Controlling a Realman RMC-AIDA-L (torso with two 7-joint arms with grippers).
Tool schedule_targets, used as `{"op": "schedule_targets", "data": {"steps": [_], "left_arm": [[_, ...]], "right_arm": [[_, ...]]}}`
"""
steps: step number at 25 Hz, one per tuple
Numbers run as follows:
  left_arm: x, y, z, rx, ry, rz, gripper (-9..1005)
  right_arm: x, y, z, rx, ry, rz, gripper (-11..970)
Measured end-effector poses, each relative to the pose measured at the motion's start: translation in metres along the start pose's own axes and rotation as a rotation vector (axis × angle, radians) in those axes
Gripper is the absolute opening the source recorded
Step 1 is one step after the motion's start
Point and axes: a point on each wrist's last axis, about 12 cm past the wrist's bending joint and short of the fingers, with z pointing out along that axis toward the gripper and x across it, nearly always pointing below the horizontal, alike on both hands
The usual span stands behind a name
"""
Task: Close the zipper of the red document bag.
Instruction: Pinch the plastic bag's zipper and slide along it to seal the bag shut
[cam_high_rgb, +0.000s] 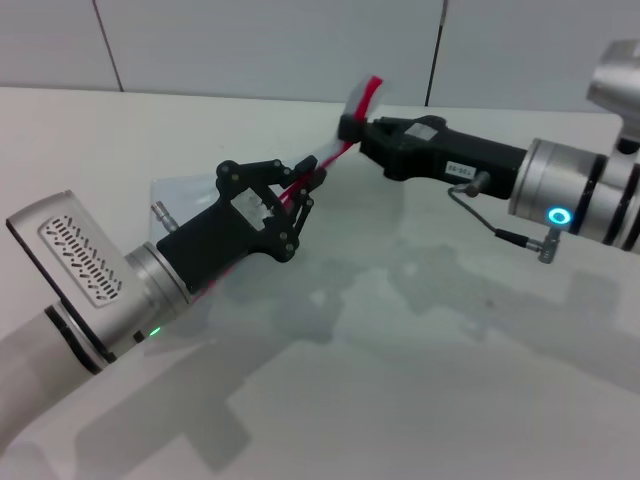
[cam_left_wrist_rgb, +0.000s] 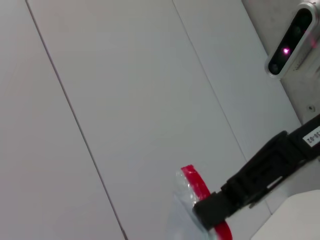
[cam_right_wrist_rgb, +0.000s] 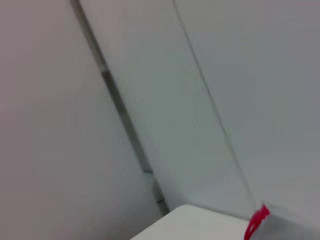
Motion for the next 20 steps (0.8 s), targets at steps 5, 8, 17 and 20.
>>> {"op": "schedule_targets", "data": {"steps": [5,8,17,20], "left_arm": [[0.001,0.000,-0.001,-0.003,0.006,-0.003,82],[0.002,0.000,-0.002,-0.004,0.014,-0.005,83],[0.003,0.001,-0.005,-0.008,0.023,-0.008,86],[0.004,0.001,-0.006,-0.010,0.025,-0.009,87]], "right_arm": [[-0.002,-0.016,-0.023,0.092,-0.061,0.018,16],[-0.002,-0.028,-0.045,0.171,-0.110,0.037,16],[0.011,-0.051,-0.108,0.389,-0.238,0.101,16],[0.015,-0.054,-0.119,0.430,-0.255,0.113,16]]}}
